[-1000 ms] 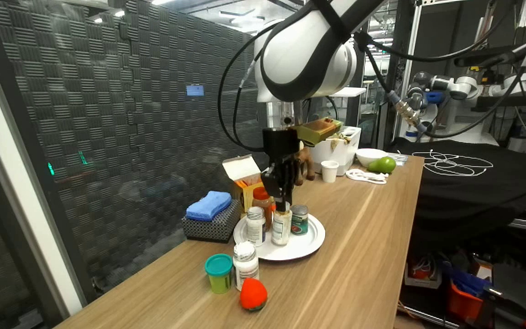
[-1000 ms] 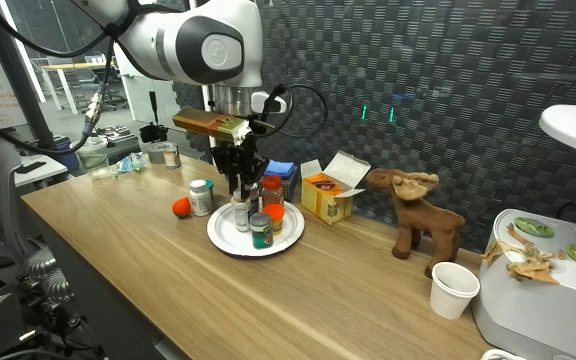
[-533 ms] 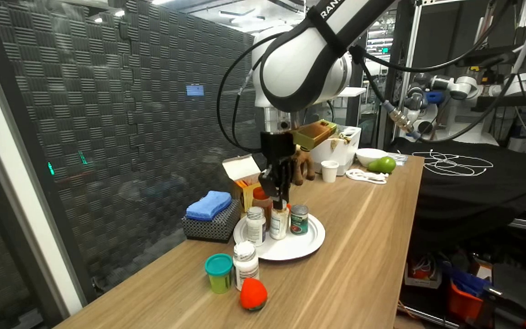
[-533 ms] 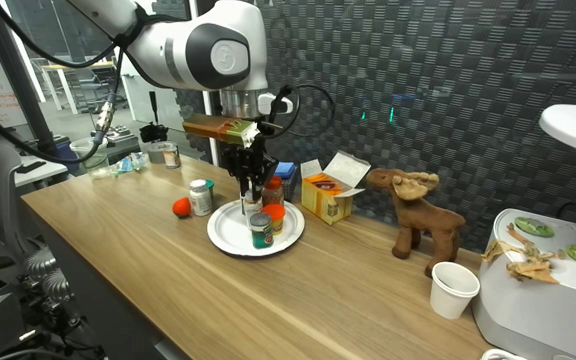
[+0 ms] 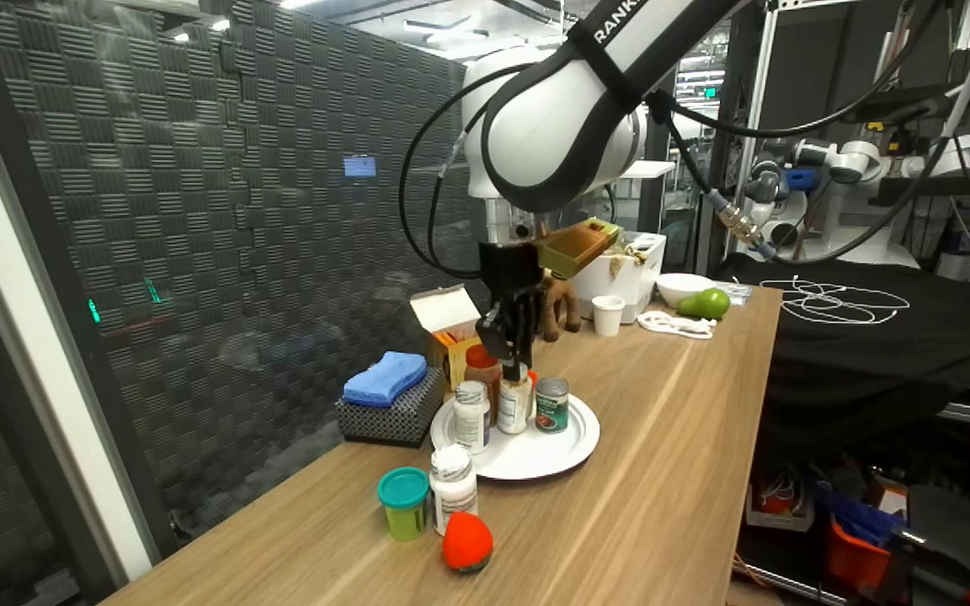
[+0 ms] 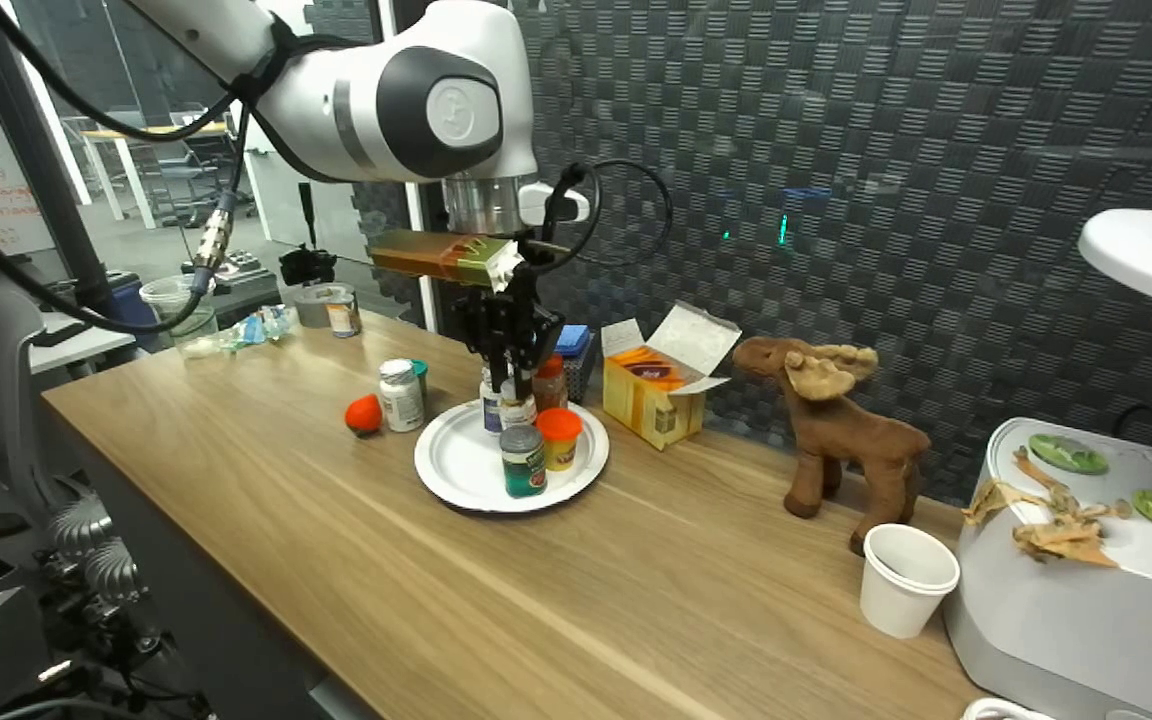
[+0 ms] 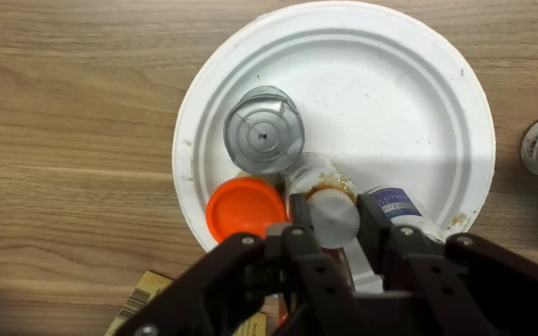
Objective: Put all the objects around the white plate into the white plate
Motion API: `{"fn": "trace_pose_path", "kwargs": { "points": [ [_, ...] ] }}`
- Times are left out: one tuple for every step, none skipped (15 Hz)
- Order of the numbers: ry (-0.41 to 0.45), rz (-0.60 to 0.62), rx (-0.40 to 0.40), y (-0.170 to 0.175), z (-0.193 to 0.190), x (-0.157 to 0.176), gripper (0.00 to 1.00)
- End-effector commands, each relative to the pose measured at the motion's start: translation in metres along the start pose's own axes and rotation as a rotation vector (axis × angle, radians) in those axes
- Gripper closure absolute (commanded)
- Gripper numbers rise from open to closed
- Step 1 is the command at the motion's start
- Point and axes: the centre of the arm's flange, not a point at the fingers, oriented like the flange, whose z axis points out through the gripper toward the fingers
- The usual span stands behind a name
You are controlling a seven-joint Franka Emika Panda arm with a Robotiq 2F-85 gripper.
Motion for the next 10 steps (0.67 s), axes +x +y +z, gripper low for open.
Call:
{"fn": "trace_pose_path", "kwargs": {
  "points": [
    [0.005,-0.01,-0.034,-0.005,-0.003,0.009,0.45],
    [0.005,-0.012,-0.033,-0.006,-0.003,0.009,0.43],
    [-0.002,-0.018,-0.036,-0.008,-0.005,0.007,0.38],
    [-0.004,-0.023,-0.034,-0.01,-0.01,0.005,0.31],
    [0.0,-0.021,-0.03,-0.011,-0.019,0.001,0.22],
    [0.003,-0.023,-0.027,-0.013,-0.025,-0.001,0.15],
    [0.011,-0.019,-0.029,-0.014,-0.035,-0.006,0.06],
    [0.018,-0.016,-0.031,-0.015,-0.045,-0.01,0.01],
    [0.025,-0.013,-0.033,-0.015,-0.057,-0.017,0.0],
    [0.036,-0.004,-0.03,-0.016,-0.068,-0.023,0.0]
  ]
}}
